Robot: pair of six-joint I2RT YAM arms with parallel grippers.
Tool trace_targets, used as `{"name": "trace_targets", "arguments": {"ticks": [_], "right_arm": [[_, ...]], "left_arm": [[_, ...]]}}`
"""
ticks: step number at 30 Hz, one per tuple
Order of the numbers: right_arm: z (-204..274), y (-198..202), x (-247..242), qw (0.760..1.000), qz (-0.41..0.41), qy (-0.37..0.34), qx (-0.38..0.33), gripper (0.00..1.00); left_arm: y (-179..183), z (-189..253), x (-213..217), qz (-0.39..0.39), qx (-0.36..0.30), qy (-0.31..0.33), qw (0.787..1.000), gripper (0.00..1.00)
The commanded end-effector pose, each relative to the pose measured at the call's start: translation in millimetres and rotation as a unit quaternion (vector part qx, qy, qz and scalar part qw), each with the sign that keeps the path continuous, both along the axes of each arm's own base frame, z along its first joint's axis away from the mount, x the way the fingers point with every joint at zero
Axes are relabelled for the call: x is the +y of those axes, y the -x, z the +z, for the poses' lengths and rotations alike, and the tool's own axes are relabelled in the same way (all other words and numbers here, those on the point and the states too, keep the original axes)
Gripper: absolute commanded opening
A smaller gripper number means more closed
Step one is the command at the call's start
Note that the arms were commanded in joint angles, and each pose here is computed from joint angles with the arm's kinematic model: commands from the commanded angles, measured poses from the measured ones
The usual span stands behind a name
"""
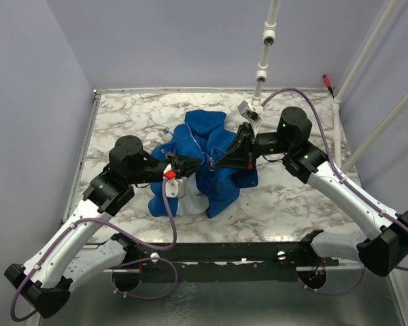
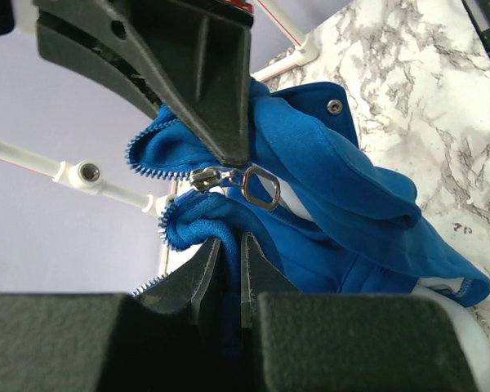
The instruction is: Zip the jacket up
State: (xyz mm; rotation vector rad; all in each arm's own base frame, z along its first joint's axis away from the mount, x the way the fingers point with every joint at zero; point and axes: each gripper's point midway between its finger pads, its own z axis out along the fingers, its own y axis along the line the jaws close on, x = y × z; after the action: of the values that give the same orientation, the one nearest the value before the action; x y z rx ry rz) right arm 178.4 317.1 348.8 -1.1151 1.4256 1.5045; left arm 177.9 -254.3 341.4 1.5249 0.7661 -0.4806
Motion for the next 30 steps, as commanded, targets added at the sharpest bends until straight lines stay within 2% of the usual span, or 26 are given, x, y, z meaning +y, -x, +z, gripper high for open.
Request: {"name": "trace_targets", "arguments": {"ticks": [1, 11, 22, 30], "right_arm": [[-2, 3, -1, 0.999, 0.014, 0.03, 0.031, 0.01], [-18, -1, -11, 0.993, -0.019, 0.102, 0.057, 0.01], [-13, 13, -16, 0.989, 0.023, 0.128, 0.07, 0.01], [-13, 22, -21, 0.989, 0.026, 0.129, 0.073, 0.01]], "left_arm": [[13, 6, -4, -0.033, -0.023, -0.005, 0.999, 0.0], [23, -10, -11, -0.055, -0.018, -0.021, 0.998, 0.0], [38, -33, -23, -0.092, -0.004, -0.052, 0.994, 0.0], [39, -37, -19, -0.085, -0.011, -0.061, 0.994, 0.0]]}}
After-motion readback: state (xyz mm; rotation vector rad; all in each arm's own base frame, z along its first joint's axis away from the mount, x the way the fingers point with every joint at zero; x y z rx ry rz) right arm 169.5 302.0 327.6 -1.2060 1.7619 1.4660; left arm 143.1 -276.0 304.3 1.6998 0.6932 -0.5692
